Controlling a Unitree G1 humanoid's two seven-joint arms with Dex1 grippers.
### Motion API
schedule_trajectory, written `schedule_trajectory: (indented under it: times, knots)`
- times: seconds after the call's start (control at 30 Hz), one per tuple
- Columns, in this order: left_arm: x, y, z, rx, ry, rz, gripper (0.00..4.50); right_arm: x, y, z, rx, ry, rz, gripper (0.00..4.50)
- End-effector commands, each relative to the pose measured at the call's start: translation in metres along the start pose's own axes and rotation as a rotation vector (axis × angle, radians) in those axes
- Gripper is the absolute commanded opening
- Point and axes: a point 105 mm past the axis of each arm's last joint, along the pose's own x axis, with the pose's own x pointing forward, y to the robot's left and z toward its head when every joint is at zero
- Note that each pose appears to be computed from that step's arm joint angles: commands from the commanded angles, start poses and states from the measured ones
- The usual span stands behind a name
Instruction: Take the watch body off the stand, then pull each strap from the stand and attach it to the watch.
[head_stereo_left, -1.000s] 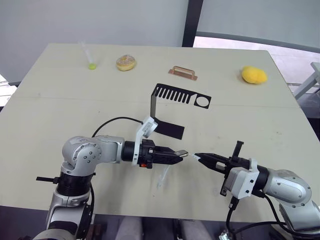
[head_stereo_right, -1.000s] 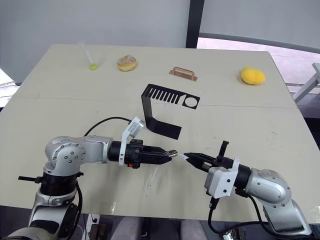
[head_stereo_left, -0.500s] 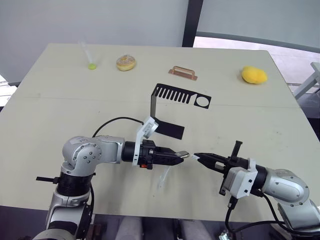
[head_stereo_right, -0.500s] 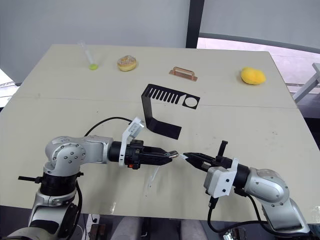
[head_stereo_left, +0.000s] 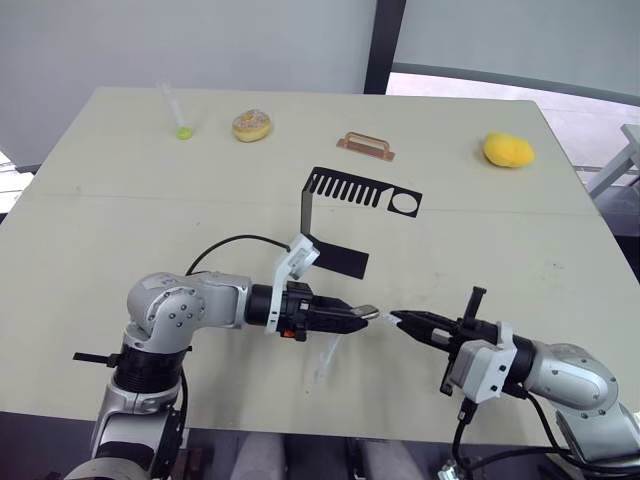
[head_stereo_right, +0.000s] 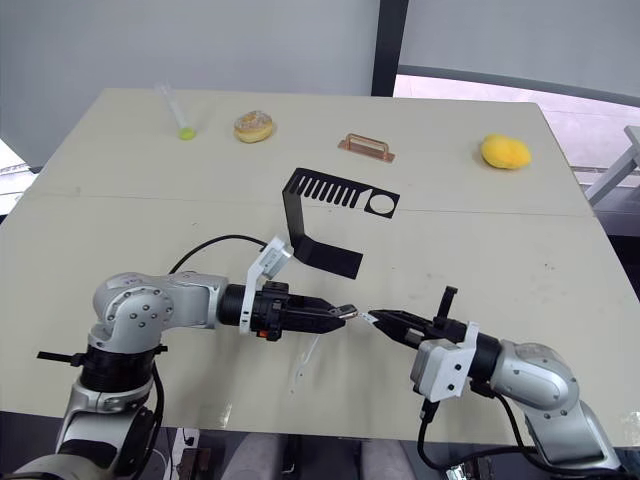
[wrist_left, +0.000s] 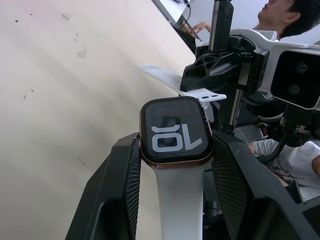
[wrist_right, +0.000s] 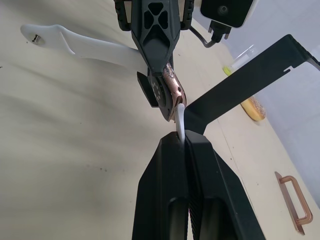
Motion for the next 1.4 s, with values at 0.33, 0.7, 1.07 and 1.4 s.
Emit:
schedule_trajectory:
  times: [0.33, 0.7, 1.07, 1.4]
  knots:
    - [0.002, -0.007, 0.001, 0.047, 0.009, -0.017, 1.58, 0.000, -0.006, 0.008, -0.021, -0.028, -0.038, 0.00]
    - [0.004, -0.006, 0.001, 0.054, 0.004, -0.006, 1.58, 0.002, -0.004, 0.008, -0.013, -0.037, -0.034, 0.00]
    - [0.006, -0.007, 0.000, 0.058, 0.009, -0.005, 1.58, 0.007, -0.006, 0.012, -0.015, -0.044, -0.029, 0.00]
    - [0.007, -0.009, 0.000, 0.057, 0.009, -0.014, 1.58, 0.011, -0.007, 0.012, -0.015, -0.044, -0.023, 0.00]
